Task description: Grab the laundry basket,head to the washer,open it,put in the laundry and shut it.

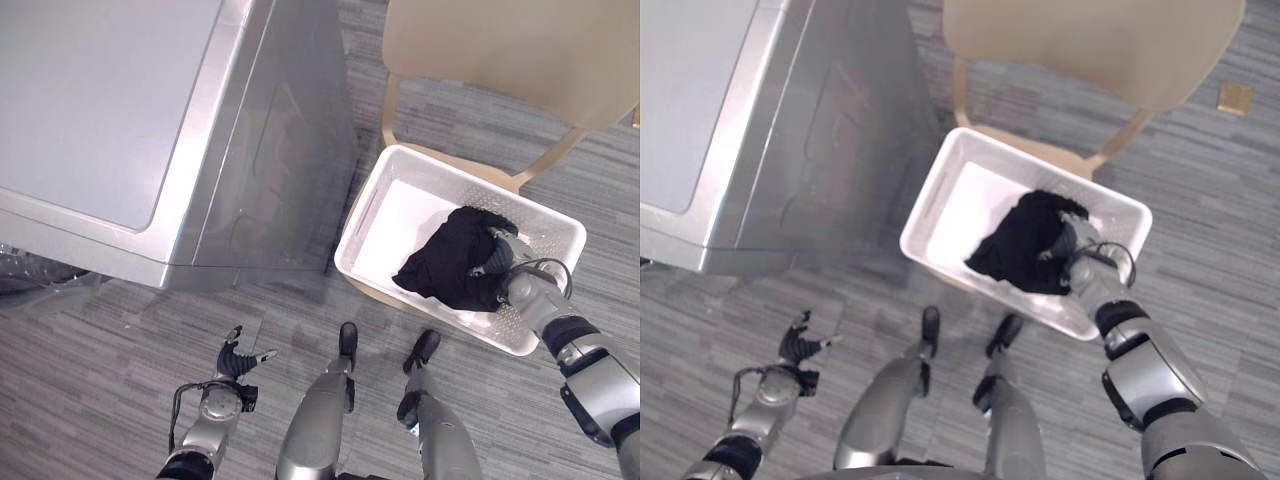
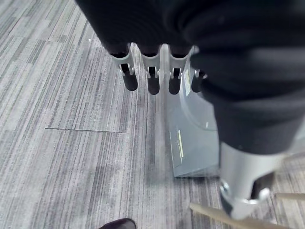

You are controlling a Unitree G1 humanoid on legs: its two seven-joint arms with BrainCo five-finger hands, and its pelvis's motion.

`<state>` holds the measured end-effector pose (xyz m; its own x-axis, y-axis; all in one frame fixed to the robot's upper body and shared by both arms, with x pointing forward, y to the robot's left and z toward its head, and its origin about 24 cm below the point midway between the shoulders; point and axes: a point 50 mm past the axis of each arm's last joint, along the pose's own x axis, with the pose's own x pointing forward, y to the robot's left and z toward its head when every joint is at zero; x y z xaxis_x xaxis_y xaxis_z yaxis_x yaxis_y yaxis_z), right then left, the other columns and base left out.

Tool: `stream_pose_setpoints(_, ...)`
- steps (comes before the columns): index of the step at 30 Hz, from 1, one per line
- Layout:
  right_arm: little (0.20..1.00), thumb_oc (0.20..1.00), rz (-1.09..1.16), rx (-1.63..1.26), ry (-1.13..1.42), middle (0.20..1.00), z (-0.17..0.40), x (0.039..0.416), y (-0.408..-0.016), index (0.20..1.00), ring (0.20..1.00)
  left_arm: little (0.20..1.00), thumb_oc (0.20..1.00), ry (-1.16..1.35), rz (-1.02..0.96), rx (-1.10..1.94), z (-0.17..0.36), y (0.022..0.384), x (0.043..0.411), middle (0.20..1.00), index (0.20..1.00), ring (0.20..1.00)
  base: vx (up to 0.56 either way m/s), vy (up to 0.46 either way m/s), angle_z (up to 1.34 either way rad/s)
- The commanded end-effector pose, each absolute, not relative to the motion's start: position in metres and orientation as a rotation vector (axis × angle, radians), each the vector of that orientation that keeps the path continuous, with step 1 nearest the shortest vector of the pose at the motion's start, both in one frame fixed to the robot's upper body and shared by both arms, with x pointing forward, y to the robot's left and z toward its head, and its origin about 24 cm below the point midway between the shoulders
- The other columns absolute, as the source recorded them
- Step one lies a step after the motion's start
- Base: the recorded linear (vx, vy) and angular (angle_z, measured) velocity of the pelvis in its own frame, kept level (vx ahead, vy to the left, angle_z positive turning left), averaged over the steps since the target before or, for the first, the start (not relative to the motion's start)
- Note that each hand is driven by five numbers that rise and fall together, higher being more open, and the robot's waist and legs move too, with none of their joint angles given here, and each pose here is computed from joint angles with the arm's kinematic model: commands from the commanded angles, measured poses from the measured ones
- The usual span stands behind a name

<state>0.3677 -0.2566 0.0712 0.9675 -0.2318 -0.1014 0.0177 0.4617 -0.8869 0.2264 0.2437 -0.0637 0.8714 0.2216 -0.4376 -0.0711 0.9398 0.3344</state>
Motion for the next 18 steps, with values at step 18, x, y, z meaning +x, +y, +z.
stream_pose_setpoints(18,0.2,0.2,0.118,-0.213,-0.137,0.2,0.085,0.315,-0.179,0.2,0.2,1.0,1.0,0.551,0.144,0.256,-0.074,0.242,0.199,1.0,1.0,1.0,0.03,0.029,-0.11)
